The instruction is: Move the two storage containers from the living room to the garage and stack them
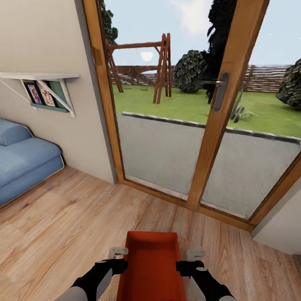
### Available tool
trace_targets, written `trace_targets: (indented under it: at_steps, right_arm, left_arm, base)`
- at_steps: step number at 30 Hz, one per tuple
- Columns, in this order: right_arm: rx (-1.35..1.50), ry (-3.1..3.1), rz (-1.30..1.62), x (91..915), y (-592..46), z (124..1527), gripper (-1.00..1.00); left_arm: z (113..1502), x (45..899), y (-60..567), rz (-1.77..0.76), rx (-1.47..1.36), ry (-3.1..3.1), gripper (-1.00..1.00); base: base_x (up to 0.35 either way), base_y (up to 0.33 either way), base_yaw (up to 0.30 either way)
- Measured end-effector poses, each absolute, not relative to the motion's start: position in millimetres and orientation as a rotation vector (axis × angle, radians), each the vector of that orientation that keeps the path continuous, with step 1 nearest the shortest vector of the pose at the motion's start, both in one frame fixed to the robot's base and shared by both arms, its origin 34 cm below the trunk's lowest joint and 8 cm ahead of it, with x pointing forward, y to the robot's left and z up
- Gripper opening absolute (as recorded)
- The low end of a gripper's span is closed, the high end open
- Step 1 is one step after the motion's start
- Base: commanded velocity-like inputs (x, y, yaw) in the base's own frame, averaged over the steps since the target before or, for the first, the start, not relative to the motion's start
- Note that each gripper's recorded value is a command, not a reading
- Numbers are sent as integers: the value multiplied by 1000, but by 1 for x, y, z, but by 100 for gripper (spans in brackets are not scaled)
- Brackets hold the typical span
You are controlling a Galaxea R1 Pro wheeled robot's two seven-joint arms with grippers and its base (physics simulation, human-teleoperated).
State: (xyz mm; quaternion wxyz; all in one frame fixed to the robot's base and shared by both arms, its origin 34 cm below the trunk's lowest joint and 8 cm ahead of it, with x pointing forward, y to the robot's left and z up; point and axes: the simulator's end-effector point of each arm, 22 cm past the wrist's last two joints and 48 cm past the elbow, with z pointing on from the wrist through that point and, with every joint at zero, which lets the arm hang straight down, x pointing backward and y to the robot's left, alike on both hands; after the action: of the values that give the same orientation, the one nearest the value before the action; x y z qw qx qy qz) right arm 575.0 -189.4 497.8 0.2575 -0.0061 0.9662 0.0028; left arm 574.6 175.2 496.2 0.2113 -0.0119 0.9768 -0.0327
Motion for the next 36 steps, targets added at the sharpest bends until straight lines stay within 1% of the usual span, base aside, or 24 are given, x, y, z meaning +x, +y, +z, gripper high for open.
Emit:
trace_targets:
  at_steps: [10,19,23,31,36]
  right_arm:
    - [-14,2619,6,572,-191,475,100]
    - [-11,2600,3,577,-194,473,100]
    - [-1,2593,-2,580,-196,476,100]
    - [20,2587,-42,583,-203,477,100]
    - [20,2584,-47,583,-205,474,100]
  left_arm:
    - [472,569,174,-94,-34,2728,100]
    - [467,568,175,-92,-36,2731,100]
    - [468,569,174,-92,-37,2729,100]
    - [468,570,174,-93,-36,2727,100]
    - [464,569,174,-92,-34,2728,100]
  base:
    - [0,0,92]
    - [0,0,27]
    - [0,0,-80]
    - [0,0,-170]
    - [0,0,-52]
